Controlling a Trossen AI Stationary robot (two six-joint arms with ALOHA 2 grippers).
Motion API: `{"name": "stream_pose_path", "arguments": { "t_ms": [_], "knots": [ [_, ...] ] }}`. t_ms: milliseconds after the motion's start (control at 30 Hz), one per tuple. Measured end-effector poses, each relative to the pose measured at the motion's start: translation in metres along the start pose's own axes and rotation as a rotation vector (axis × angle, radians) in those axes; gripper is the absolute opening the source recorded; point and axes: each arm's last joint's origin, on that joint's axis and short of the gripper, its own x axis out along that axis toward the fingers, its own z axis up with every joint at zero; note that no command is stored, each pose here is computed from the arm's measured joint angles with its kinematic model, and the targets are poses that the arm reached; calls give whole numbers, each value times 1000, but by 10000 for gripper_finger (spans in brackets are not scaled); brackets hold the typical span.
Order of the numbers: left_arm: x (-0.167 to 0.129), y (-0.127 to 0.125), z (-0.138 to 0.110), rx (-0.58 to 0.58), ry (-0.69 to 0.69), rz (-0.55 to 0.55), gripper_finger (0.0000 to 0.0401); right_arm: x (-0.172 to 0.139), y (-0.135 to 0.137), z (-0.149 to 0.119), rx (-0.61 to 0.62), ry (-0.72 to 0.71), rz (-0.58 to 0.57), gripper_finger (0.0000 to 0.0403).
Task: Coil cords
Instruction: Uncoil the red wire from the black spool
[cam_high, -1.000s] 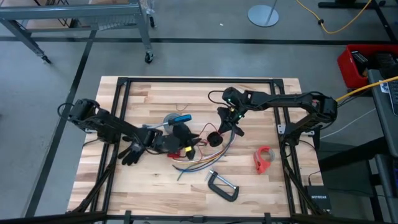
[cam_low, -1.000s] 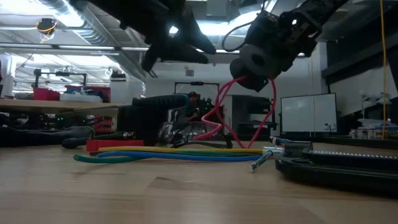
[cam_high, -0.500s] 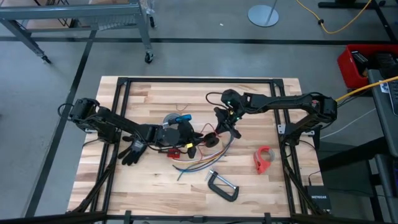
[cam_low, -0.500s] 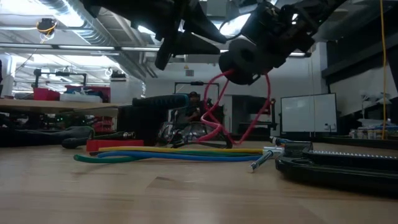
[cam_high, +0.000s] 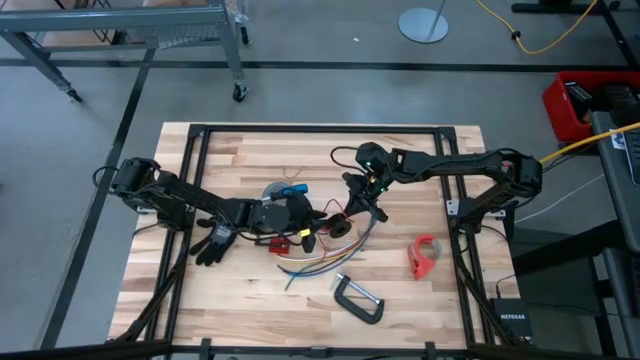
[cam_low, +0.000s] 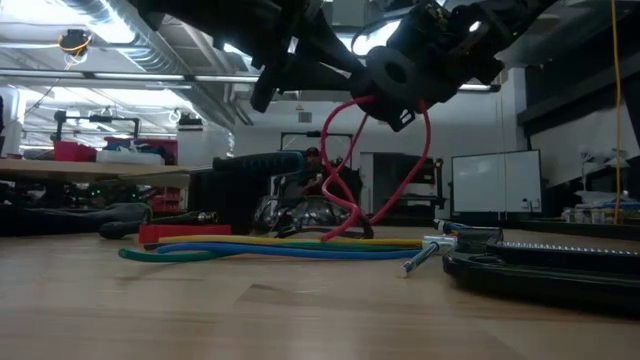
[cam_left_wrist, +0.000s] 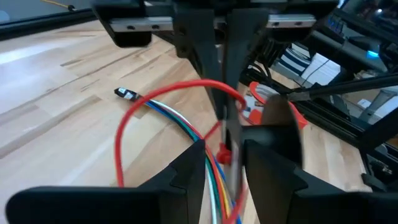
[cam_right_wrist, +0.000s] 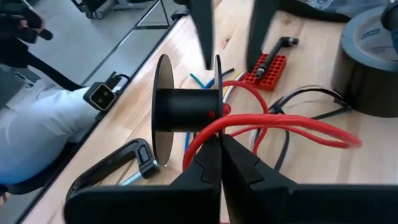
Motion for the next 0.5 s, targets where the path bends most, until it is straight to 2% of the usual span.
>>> {"name": "stream_pose_path", "arguments": {
  "t_ms": [300, 400, 500],
  "knots": [
    [2, 4, 2, -5, -4, 9, 98, 0, -1, 6, -23, -45, 0, 0],
    [2, 3, 2, -1, 7, -13, 76, 0, -1, 7, -31, -57, 3, 0],
    [2, 3, 2, 26, 9, -17, 33, 0, -1, 8, -37, -63, 1, 0]
  ]
}}
